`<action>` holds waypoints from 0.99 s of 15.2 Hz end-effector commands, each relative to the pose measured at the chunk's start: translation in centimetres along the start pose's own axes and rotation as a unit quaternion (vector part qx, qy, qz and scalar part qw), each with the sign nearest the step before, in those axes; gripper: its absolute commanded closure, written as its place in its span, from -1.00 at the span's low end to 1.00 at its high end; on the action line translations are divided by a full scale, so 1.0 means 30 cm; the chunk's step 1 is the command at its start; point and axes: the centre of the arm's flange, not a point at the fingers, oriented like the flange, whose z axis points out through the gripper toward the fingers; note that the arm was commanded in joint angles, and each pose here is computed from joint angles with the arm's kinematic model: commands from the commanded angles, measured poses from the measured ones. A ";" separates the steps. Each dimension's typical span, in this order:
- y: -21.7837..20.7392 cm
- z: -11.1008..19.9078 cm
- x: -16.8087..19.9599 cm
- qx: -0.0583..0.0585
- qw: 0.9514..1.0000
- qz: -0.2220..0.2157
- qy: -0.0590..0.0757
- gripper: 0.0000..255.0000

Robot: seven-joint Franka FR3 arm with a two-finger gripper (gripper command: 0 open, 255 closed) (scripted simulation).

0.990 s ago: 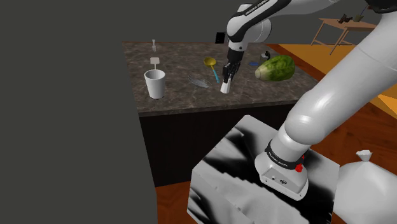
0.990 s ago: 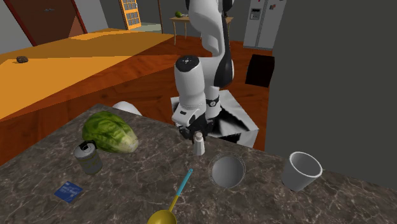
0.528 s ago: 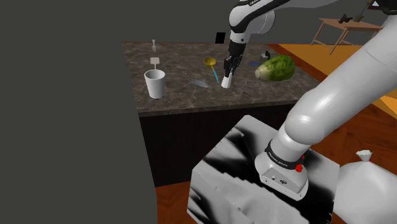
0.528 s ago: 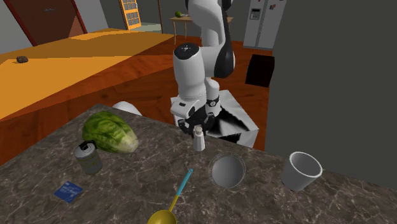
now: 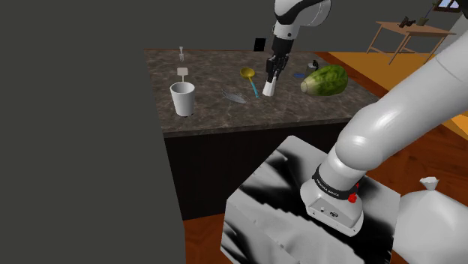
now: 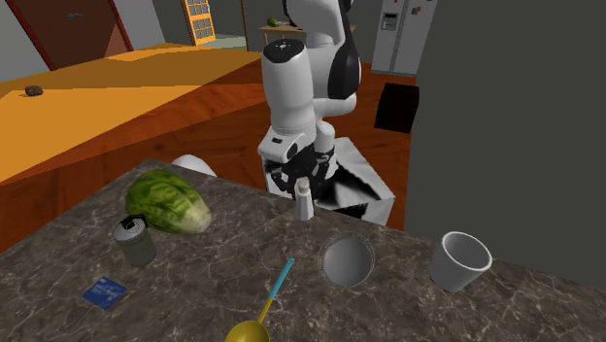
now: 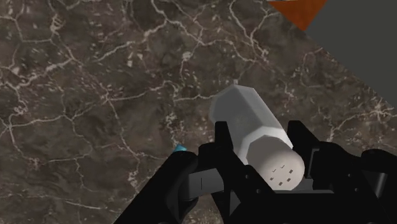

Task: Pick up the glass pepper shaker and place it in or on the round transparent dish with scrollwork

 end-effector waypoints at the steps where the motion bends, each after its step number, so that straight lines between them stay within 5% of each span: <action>1: -0.003 -0.037 0.001 0.000 1.000 0.000 0.000 1.00; 7: -0.013 -0.127 -0.001 0.000 1.000 0.000 0.000 1.00; 15: -0.216 -0.165 0.284 0.000 1.000 0.000 0.000 1.00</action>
